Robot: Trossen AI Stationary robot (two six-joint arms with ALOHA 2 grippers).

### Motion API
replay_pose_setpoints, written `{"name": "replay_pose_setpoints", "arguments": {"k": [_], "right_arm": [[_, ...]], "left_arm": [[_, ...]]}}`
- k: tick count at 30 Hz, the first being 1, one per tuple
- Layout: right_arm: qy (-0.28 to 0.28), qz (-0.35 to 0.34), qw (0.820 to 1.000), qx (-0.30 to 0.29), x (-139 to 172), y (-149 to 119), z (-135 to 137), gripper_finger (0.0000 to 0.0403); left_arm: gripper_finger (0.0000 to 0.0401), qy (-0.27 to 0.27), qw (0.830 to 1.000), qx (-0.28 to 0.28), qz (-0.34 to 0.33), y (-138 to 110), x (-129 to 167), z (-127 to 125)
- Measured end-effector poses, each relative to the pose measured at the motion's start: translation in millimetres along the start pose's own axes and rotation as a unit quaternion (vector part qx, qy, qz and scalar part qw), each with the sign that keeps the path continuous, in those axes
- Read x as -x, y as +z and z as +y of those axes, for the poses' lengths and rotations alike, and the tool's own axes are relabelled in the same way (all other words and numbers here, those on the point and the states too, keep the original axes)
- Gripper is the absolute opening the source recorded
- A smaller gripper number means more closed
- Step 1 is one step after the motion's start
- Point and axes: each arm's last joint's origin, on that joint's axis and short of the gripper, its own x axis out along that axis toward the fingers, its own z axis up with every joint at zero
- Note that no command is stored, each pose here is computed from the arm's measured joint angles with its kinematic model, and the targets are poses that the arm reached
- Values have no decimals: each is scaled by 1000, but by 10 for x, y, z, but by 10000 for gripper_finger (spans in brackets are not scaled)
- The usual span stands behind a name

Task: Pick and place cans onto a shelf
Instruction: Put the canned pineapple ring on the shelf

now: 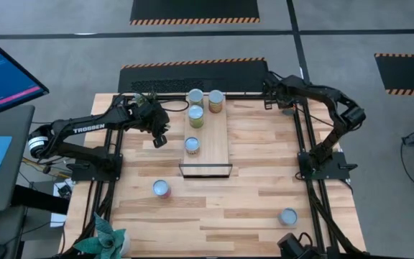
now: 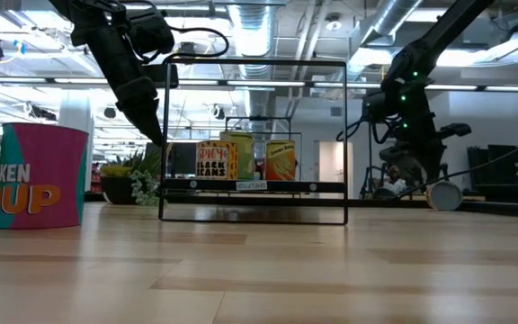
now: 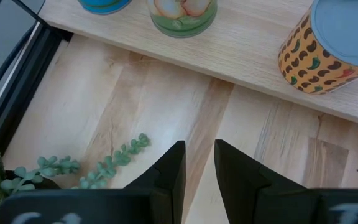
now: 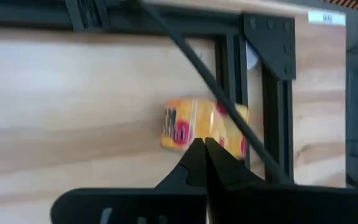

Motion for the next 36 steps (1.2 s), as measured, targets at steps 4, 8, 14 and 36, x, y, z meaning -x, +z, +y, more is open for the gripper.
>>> {"name": "replay_pose_setpoints", "arguments": {"k": [4, 8, 14, 36], "right_arm": [[-8, 33, 999, 21, 58, -129, 37, 9], [21, 43, 995, 86, 217, -322, 205, 11], [73, -51, 986, 140, 782, -727, 315, 24], [-110, -110, 988, 16, 286, -1793, 9, 25]], "left_arm": [[73, 0, 1000, -2, 0, 0, 0, 0], [73, 1, 1000, -6, 0, 1, 0, 0], [73, 0, 1000, -6, 0, 1, 0, 0], [73, 9, 999, -11, -46, 90, 4, 14]]}}
